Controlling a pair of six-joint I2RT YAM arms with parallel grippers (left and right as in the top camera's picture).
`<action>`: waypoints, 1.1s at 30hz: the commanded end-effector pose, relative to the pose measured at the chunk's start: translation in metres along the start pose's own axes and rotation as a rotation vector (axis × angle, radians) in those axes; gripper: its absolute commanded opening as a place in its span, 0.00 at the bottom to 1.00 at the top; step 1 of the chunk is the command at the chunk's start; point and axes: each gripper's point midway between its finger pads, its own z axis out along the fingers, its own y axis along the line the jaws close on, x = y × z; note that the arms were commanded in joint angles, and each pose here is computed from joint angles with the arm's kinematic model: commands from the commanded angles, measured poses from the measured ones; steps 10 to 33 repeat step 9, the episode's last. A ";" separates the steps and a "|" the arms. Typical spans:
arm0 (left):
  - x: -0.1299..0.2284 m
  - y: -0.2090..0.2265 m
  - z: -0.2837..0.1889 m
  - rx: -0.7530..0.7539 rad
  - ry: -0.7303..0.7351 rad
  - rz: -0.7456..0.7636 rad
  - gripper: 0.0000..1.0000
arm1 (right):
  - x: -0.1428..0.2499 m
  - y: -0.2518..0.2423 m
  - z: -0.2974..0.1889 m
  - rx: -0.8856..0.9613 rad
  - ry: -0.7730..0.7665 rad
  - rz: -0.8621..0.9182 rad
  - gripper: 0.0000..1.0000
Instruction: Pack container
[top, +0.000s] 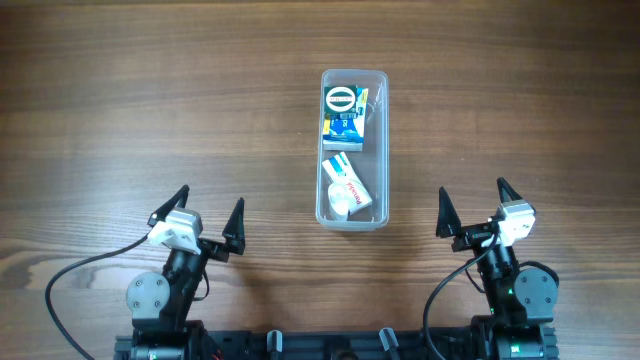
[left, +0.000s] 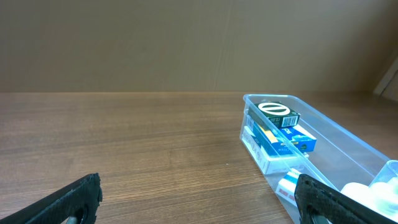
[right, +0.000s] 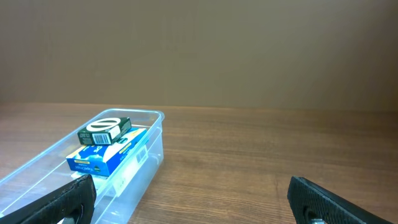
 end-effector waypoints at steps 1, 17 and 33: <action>0.001 -0.001 0.000 0.009 -0.002 0.015 0.99 | -0.001 -0.001 0.000 0.006 -0.006 -0.014 1.00; 0.001 -0.001 0.000 0.009 -0.002 0.015 1.00 | -0.001 -0.001 0.000 0.006 -0.006 -0.014 1.00; 0.001 -0.001 0.000 0.009 -0.002 0.015 1.00 | -0.001 -0.001 0.000 0.006 -0.006 -0.014 1.00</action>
